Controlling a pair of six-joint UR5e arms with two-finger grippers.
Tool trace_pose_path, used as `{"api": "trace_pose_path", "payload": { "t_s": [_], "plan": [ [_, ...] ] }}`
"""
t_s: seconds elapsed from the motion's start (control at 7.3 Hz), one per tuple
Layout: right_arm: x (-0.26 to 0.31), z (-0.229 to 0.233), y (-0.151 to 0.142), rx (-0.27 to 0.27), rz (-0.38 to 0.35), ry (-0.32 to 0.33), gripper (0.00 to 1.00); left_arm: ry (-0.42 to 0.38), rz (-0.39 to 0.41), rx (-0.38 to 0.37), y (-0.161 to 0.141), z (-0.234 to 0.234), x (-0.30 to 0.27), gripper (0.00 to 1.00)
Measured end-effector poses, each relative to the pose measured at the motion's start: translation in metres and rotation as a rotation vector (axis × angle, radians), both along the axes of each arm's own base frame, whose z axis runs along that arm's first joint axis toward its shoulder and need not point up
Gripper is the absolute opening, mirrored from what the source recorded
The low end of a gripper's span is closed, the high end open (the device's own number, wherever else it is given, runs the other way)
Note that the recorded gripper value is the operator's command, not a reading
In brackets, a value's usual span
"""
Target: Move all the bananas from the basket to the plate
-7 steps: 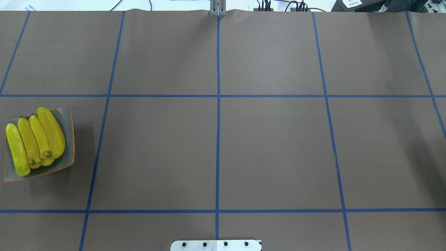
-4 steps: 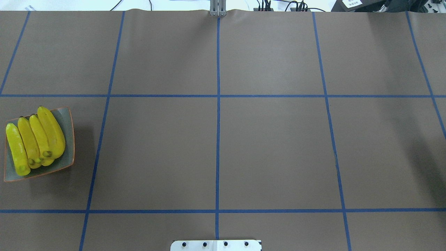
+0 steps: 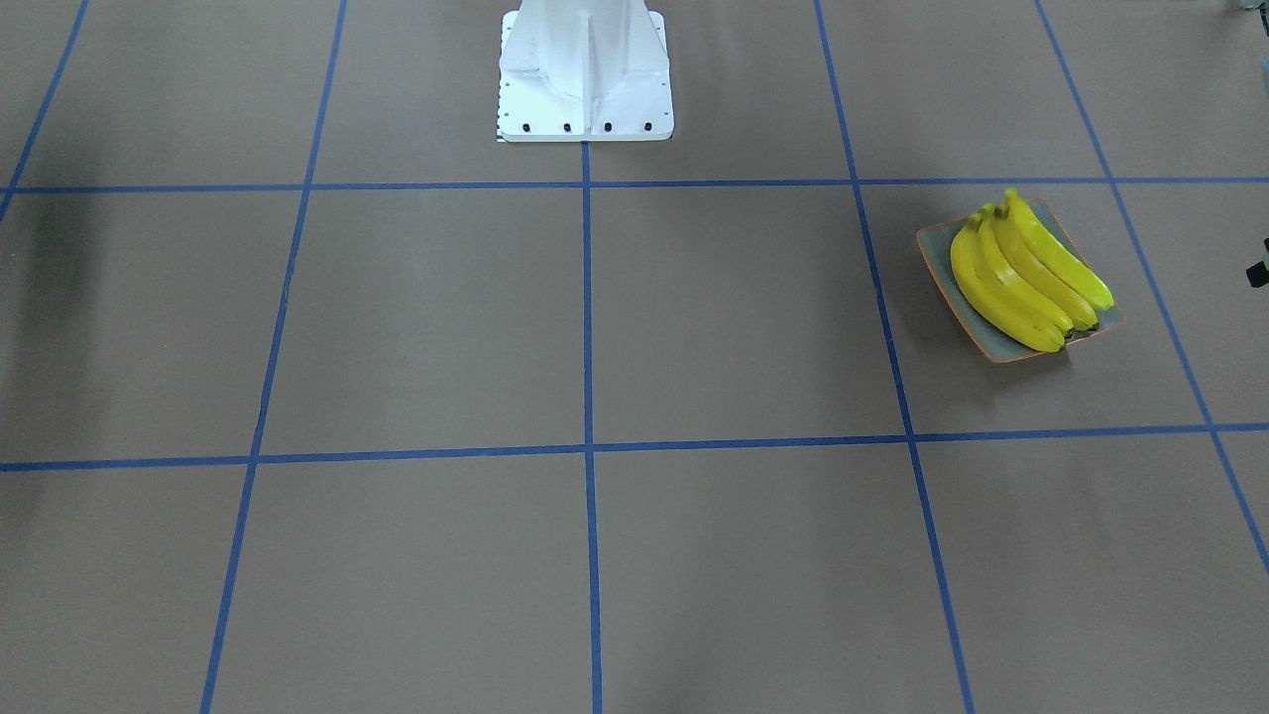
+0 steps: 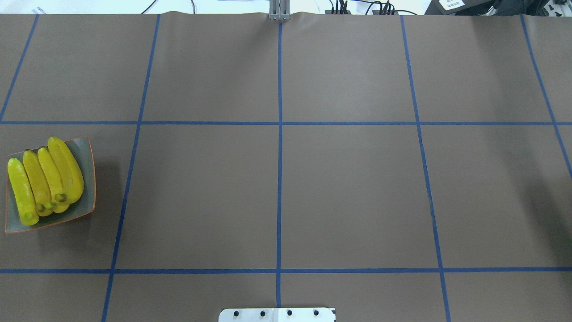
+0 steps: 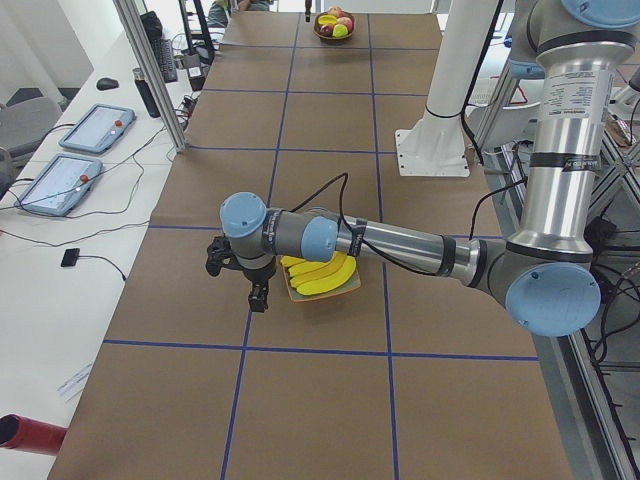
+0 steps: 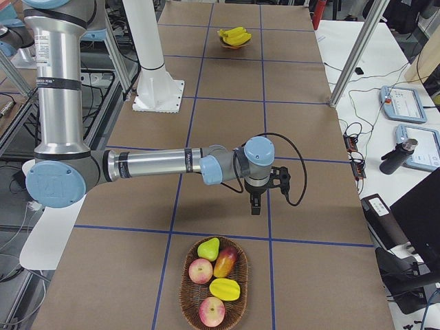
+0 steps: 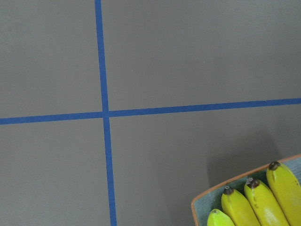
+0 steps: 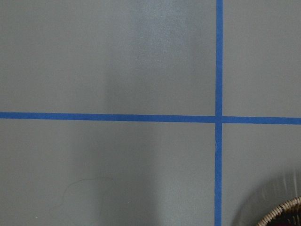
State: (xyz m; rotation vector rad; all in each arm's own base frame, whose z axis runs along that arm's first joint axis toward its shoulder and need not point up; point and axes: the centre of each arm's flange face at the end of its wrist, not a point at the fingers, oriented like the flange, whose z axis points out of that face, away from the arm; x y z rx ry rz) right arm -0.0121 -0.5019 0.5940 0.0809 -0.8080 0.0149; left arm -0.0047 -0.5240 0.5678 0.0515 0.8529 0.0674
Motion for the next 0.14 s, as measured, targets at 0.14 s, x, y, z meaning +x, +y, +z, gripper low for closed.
{"api": "trace_pose_path", "payload": {
  "t_s": [0.14],
  "plan": [
    [-0.0001,-0.0001,0.0000,0.000,0.000,-0.001,1.00,0.001,0.000,0.006,-0.0003,-0.0018,0.0001,1.00]
  ]
}}
